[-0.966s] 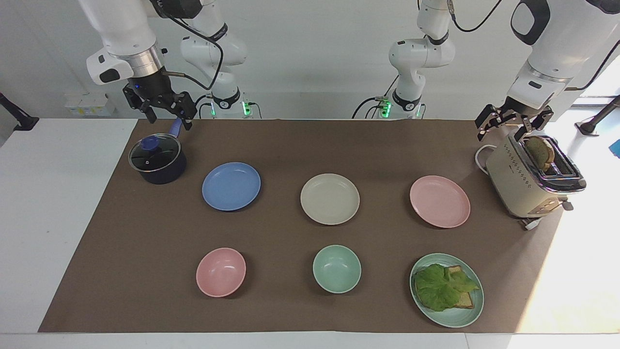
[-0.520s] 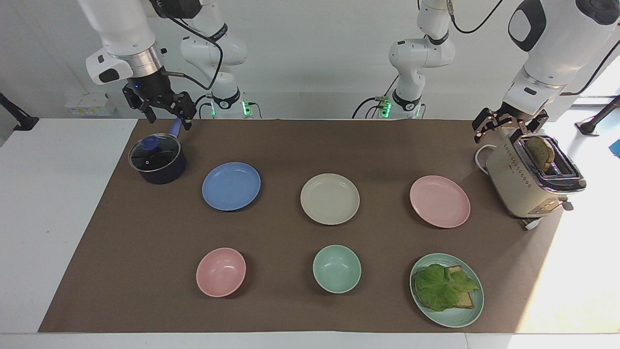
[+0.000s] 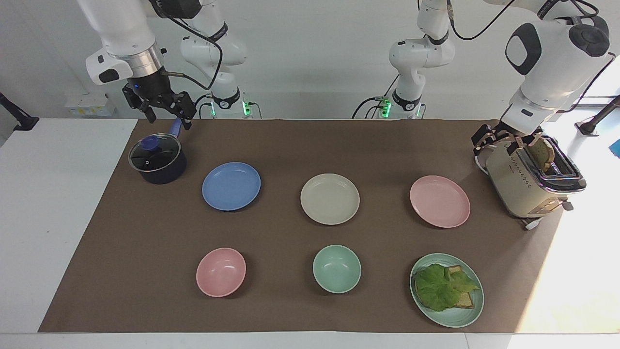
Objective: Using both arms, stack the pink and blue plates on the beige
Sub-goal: 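Reach the left gripper to the pink plate rim and grasp it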
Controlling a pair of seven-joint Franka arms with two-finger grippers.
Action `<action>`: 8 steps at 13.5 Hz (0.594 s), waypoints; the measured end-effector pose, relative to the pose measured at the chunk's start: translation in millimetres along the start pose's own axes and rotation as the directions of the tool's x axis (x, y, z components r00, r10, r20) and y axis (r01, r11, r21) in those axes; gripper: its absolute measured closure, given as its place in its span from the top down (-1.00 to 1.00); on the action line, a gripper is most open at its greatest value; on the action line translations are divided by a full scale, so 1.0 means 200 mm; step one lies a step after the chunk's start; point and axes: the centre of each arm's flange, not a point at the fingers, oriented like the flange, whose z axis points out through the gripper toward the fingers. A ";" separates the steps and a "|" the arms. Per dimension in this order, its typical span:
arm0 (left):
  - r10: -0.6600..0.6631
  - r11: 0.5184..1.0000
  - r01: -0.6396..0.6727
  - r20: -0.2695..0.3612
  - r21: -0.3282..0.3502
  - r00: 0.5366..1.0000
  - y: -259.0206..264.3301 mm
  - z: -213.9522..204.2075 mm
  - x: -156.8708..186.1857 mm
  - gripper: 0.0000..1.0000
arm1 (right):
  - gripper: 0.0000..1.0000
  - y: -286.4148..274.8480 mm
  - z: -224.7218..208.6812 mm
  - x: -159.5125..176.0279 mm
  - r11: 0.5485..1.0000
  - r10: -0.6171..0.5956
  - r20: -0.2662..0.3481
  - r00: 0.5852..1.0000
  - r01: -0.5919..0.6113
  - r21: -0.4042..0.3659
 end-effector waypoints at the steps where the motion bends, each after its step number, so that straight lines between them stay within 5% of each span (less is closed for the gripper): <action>1: -0.012 1.000 0.012 0.006 -0.001 1.000 -0.03 0.13 0.01 1.00 | 1.00 0.00 0.00 0.00 1.000 0.000 0.000 1.000 0.000 0.000; 5: -0.034 0.999 0.035 0.073 -0.011 0.997 -0.11 0.67 0.08 1.00 | 1.00 0.00 0.00 0.00 1.000 0.000 0.007 1.000 0.000 -0.002; 8: -0.044 0.999 0.045 0.094 -0.015 0.995 -0.14 0.87 0.13 1.00 | 1.00 0.00 0.00 0.00 1.000 0.000 0.009 1.000 0.000 -0.003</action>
